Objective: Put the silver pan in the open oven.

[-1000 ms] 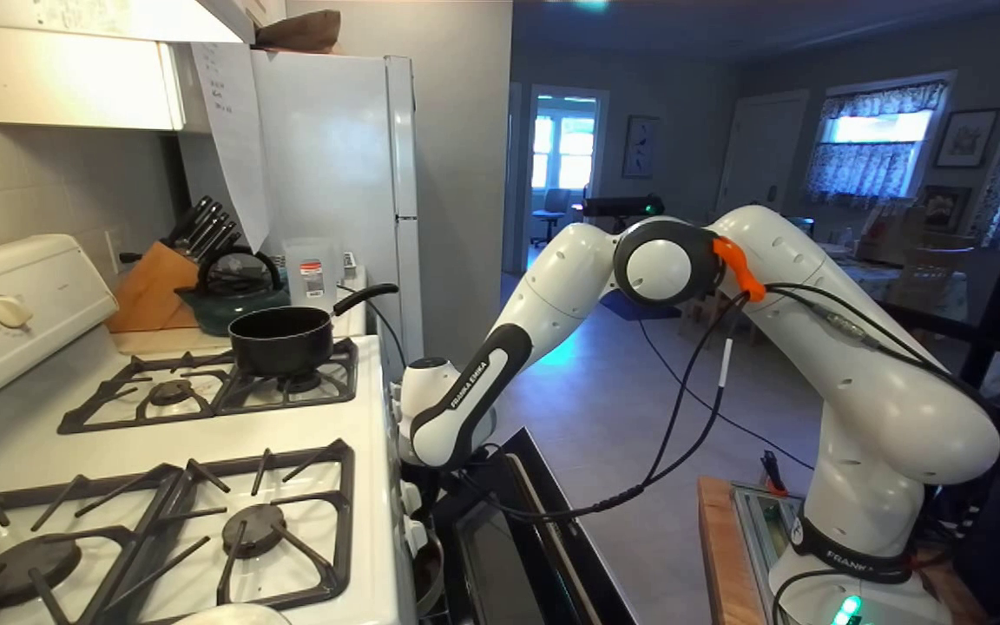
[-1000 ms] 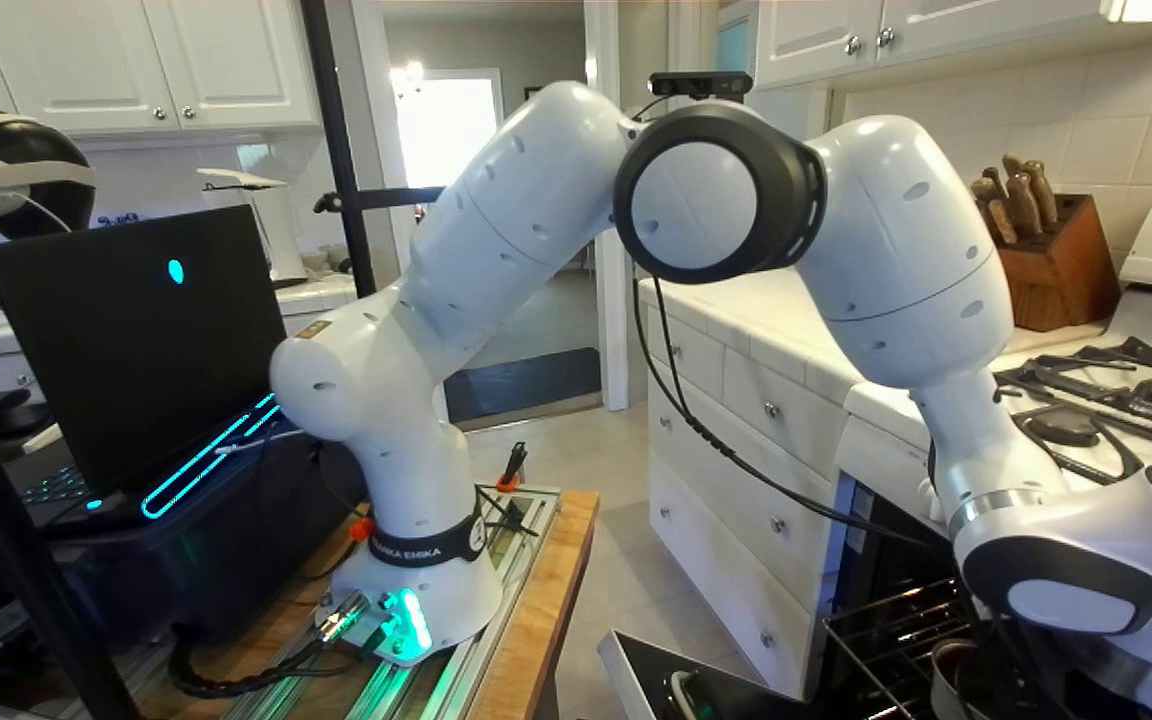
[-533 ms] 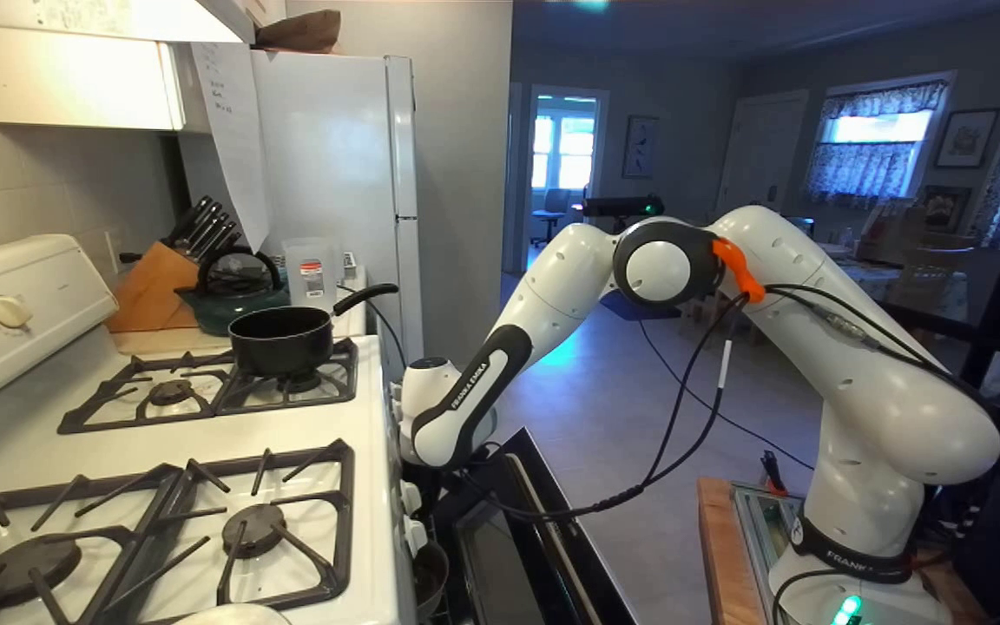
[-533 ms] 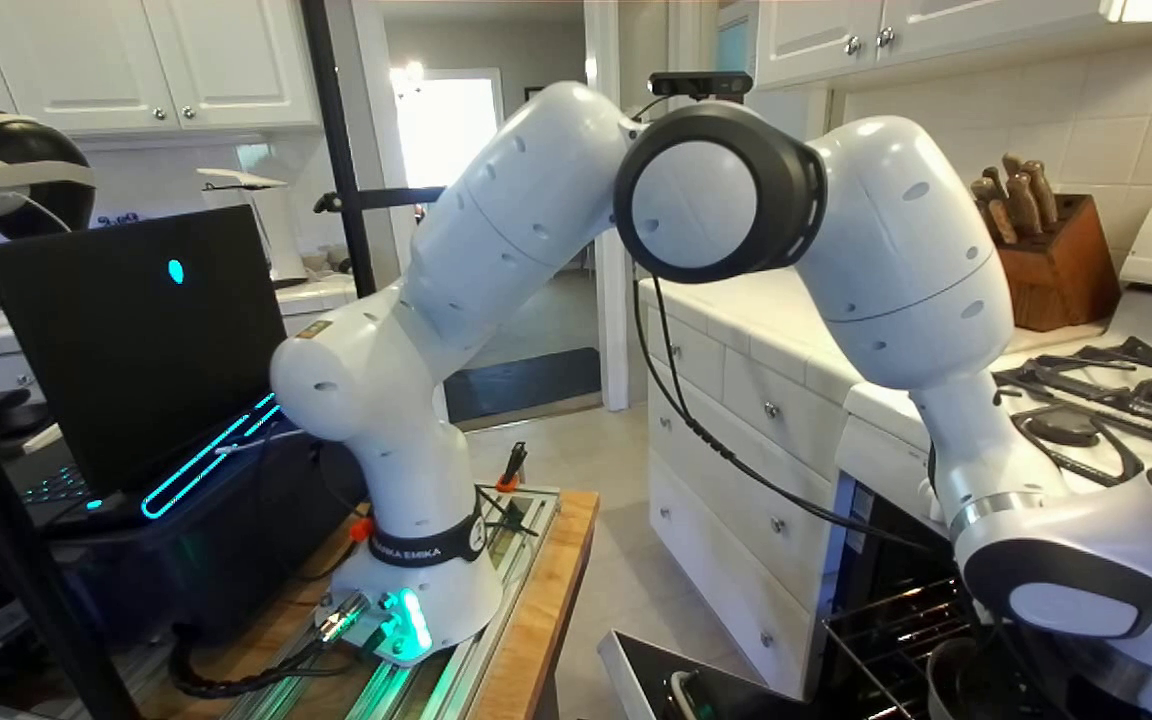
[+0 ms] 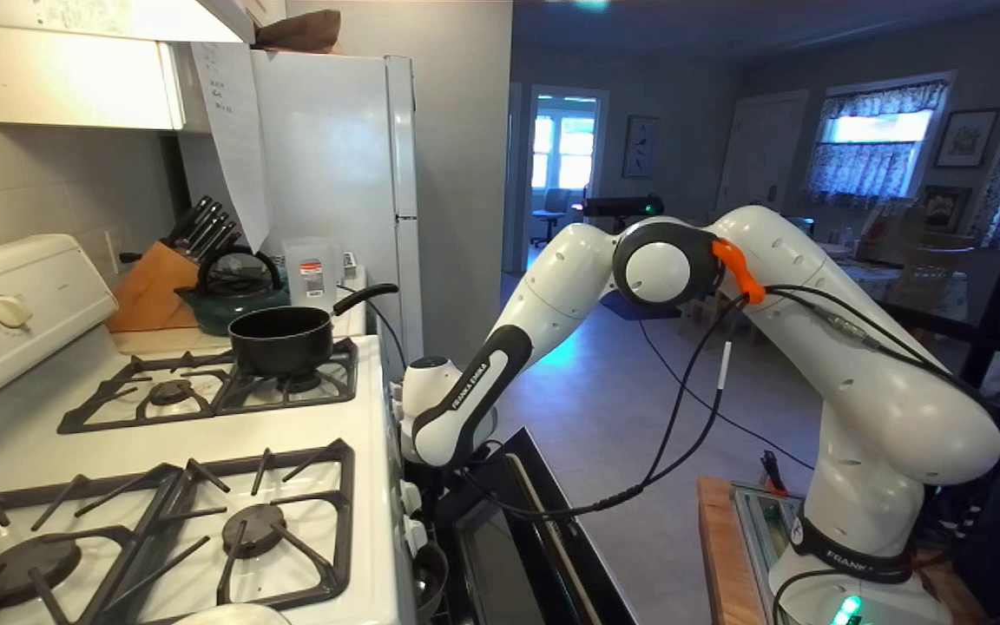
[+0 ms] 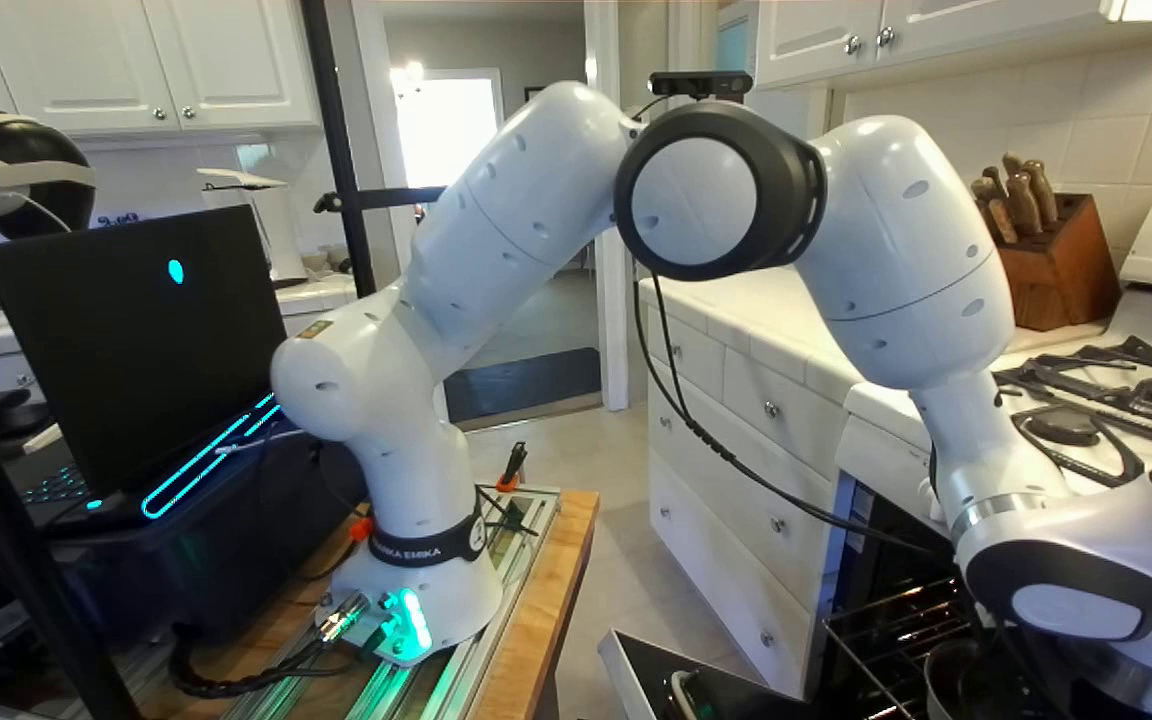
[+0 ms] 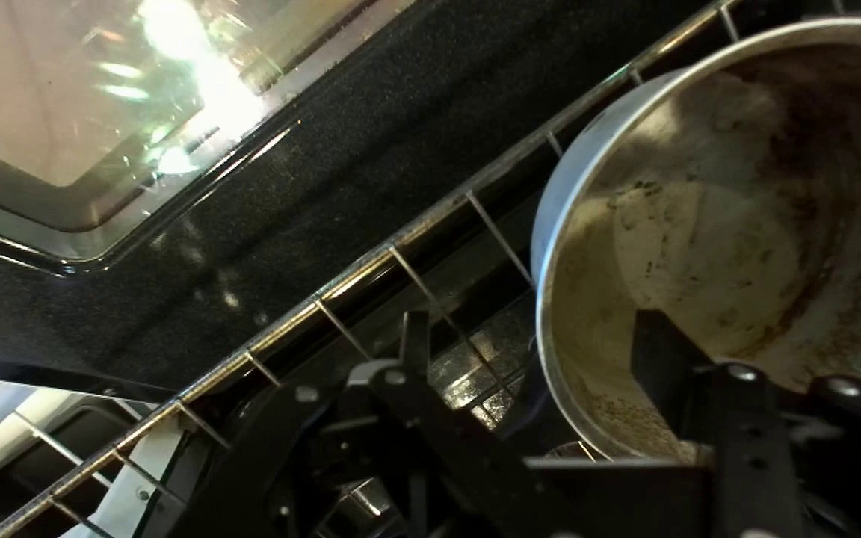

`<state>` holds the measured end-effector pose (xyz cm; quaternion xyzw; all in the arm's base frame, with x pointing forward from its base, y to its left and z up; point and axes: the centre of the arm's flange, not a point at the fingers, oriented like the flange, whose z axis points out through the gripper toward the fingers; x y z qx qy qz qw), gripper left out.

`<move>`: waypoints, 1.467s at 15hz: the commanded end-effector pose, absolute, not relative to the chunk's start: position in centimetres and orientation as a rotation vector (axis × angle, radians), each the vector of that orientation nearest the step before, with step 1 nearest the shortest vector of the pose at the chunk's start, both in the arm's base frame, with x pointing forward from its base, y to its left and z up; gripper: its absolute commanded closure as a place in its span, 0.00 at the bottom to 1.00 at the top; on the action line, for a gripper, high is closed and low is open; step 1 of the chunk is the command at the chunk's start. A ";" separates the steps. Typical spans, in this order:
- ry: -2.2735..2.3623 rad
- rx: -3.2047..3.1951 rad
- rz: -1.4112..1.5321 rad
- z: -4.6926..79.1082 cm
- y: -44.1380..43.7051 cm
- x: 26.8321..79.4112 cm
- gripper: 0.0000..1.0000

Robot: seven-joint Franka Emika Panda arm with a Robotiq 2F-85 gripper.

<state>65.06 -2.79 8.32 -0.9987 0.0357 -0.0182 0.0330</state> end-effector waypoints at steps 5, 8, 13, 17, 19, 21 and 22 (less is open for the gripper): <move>0.277 -3.173 -0.011 10.4 -2.7 63.9 0.00; 0.370 -3.243 0.028 11.3 -3.7 63.1 0.00; 0.392 -3.312 0.274 13.1 -5.2 60.1 0.00; 0.246 -3.280 0.322 15.2 -5.3 58.0 0.00; 0.154 -3.259 0.331 16.5 -4.8 56.6 0.00; 0.060 -3.222 0.355 17.6 -4.4 55.2 0.00; 0.005 -3.208 0.368 18.3 -4.1 54.4 0.00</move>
